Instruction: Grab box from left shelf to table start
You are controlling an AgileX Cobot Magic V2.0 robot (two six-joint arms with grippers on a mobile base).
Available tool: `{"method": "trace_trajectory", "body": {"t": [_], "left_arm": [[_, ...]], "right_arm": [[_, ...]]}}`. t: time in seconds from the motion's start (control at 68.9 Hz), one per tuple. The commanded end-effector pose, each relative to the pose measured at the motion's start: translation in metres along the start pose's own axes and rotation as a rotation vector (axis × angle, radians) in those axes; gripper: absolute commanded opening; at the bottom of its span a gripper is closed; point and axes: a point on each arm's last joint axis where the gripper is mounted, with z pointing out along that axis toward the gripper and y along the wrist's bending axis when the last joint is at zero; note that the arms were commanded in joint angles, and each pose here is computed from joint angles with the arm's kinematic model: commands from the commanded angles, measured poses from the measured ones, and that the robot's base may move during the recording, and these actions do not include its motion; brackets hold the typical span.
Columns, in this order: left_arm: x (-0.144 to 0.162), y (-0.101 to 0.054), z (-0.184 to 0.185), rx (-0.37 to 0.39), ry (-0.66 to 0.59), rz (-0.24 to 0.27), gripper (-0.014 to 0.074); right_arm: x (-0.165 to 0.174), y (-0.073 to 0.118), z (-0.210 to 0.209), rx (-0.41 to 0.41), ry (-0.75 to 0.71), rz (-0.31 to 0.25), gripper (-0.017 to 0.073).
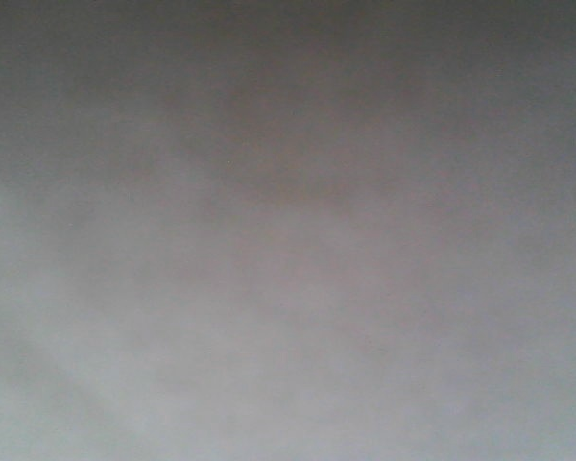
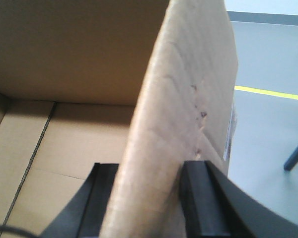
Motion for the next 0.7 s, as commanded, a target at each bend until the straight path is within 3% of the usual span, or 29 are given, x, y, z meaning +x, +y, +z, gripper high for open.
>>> {"method": "trace_trajectory", "body": {"t": [0.0,0.682], "left_arm": [[-0.0138,-0.0032,-0.0054,0.026,-0.108,0.026,-0.0099],[-0.0138,-0.0032,-0.0054,0.026,-0.108,0.026,-0.0099]], "right_arm": [[-0.0231,0.0055,-0.0058,-0.051,-0.191,0.038,0.0058],[-0.0231,0.0055,-0.0058,-0.051,-0.191,0.038,0.0058]]}}
